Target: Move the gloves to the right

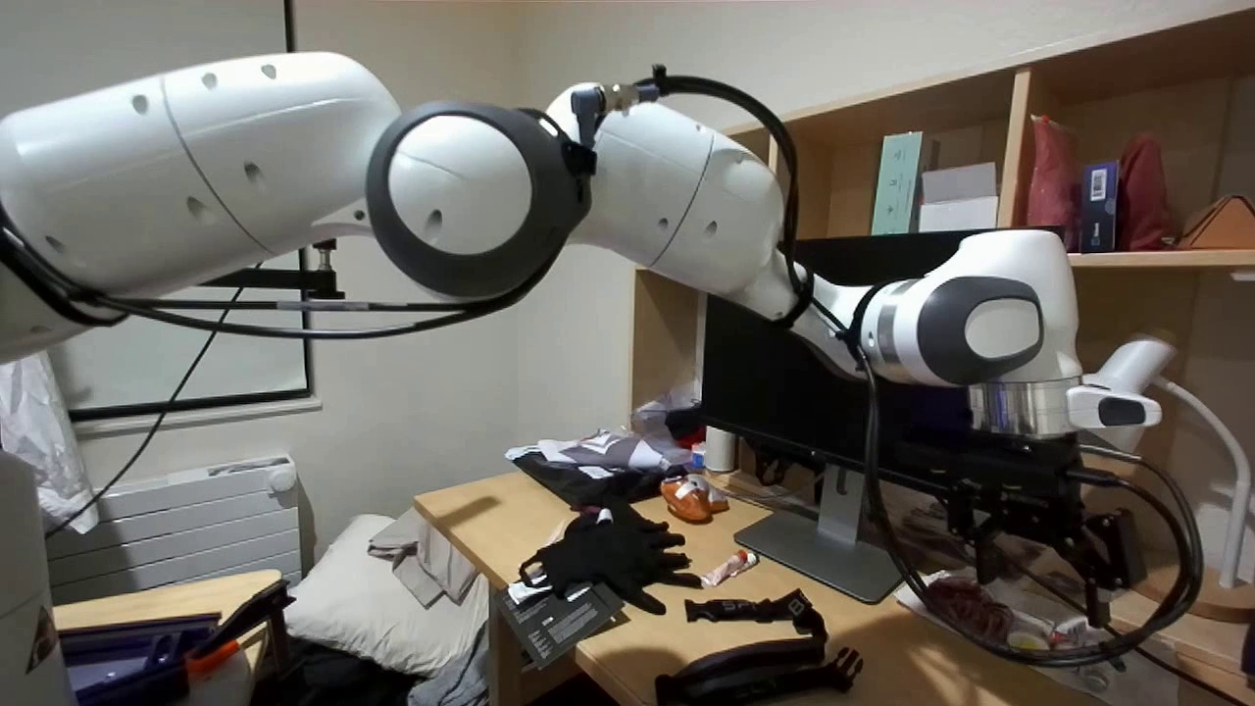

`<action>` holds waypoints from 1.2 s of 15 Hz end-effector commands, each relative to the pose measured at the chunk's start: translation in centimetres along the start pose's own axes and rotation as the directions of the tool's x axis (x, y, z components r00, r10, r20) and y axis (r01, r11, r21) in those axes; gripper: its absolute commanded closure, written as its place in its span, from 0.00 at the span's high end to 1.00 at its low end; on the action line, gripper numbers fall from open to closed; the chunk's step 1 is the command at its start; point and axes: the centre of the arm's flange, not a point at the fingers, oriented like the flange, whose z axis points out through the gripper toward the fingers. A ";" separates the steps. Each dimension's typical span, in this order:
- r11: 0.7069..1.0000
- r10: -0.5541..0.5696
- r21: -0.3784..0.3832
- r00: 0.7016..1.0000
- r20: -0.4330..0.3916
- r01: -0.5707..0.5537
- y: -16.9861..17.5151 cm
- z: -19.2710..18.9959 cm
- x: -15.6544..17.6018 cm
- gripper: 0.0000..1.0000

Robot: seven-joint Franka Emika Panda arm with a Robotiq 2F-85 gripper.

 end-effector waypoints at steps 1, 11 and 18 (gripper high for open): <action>0.992 -0.128 0.006 0.992 0.022 0.128 1.4 1.9 5.0 1.00; 0.990 -0.137 0.013 0.990 -0.010 0.137 -1.0 -0.1 0.9 1.00; 0.991 -0.133 -0.002 0.967 -0.217 0.135 1.2 5.3 3.0 1.00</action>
